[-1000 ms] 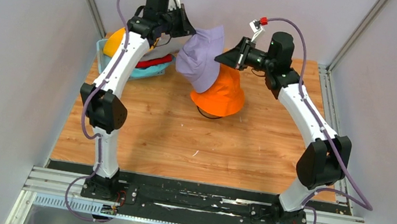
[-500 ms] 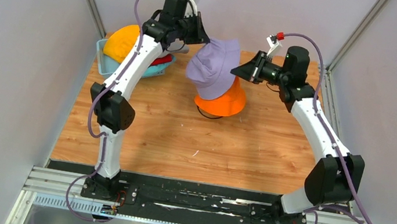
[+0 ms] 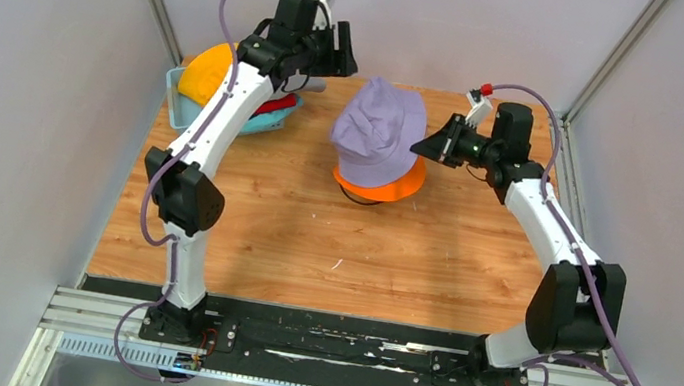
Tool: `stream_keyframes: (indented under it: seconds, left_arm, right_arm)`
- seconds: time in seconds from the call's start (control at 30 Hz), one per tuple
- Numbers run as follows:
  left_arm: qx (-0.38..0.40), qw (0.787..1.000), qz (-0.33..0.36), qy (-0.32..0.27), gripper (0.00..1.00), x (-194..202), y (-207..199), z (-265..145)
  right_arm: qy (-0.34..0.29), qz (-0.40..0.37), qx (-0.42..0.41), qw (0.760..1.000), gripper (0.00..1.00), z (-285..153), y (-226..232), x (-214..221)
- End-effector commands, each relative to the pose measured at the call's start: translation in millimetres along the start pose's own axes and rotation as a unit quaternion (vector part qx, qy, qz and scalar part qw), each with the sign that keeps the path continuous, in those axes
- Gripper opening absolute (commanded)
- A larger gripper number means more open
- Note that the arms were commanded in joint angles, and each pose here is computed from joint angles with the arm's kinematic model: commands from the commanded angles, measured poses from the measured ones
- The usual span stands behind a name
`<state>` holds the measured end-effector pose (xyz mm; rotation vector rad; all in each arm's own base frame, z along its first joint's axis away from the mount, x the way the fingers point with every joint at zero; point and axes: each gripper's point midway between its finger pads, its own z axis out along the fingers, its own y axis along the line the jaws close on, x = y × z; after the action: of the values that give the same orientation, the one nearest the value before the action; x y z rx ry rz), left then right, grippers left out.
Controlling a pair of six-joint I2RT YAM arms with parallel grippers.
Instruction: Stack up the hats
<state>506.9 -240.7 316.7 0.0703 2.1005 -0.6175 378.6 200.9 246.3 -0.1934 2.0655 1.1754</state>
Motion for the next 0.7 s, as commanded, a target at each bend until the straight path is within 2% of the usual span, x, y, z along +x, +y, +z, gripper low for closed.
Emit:
stream_keyframes:
  seconds: [0.0, 0.27, 0.67]
  left_arm:
    - [-0.032, 0.996, 0.033, -0.072, 0.72, -38.8, -0.5, -51.3]
    - [-0.046, 0.995, 0.038, -0.084, 0.73, -36.3, 5.3, -66.9]
    - [-0.061, 0.995, 0.038, -0.068, 0.73, -14.4, 19.6, -51.5]
  right_arm:
    - [0.007, 0.001, 0.028, 1.000, 0.01, -0.2, -24.1, 9.6]
    - [0.029, 0.030, 0.064, 0.997, 0.01, 3.1, -68.4, 30.0]
    - [0.046, 0.048, 0.101, 0.993, 0.00, 4.5, -105.2, 43.5]
